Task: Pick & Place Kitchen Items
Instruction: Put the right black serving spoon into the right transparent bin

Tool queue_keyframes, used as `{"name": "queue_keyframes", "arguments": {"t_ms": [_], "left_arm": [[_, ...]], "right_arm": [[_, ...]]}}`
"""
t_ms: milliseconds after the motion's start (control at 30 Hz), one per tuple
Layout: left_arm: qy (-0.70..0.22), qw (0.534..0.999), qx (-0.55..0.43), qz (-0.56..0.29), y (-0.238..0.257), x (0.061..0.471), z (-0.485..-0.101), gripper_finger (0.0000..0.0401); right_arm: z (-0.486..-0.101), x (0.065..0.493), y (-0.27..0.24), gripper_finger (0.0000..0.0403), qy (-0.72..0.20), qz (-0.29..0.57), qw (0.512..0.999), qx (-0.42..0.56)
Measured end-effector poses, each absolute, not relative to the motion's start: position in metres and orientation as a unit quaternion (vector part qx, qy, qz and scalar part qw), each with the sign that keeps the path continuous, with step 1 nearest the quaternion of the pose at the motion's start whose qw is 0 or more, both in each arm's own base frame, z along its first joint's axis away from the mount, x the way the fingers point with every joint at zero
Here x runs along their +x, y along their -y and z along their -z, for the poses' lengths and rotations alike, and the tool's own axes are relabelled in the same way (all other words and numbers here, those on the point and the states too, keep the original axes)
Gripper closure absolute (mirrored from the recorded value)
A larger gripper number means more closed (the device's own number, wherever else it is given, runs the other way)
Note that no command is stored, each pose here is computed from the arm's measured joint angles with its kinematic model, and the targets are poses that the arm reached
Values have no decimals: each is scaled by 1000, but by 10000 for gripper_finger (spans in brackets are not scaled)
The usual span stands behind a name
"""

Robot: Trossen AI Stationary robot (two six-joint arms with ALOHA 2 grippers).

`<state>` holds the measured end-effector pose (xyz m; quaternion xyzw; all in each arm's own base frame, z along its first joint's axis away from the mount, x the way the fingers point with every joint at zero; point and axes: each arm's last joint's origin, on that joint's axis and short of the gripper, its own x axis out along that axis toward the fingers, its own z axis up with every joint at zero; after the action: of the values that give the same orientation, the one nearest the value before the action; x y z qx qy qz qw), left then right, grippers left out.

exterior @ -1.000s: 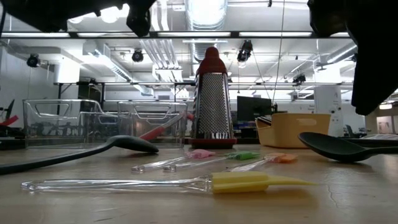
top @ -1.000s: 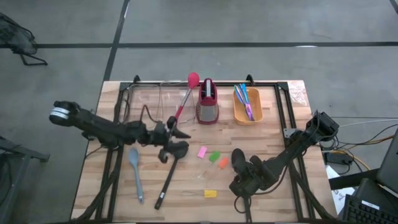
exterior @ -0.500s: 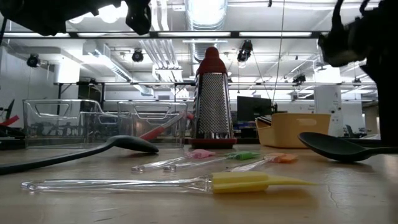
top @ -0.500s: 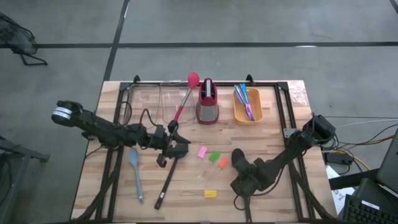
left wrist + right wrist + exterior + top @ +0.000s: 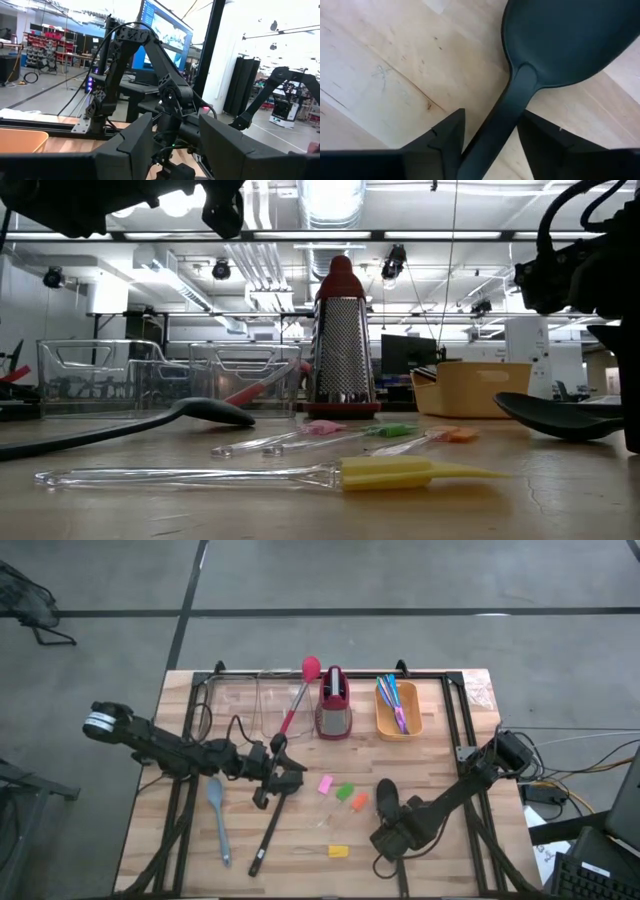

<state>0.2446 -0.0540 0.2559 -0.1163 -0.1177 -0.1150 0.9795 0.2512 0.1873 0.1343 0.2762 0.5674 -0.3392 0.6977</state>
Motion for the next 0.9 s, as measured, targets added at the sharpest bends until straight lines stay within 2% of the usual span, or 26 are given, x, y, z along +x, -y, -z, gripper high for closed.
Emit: {"name": "queue_keyframes", "arguments": {"t_ms": [300,633,900], "left_arm": [[112,981,-113,114,54,245,-255,231],[112,984,-72,120,55,245,-254,231],[85,985,-49,140,57,247,-248,231]], "right_arm": [[-137,251,-185,338,-560,325,723,241],[-179,250,-177,333,-470,293,802,225],[-240,251,-169,334,-289,242,907,189]]}}
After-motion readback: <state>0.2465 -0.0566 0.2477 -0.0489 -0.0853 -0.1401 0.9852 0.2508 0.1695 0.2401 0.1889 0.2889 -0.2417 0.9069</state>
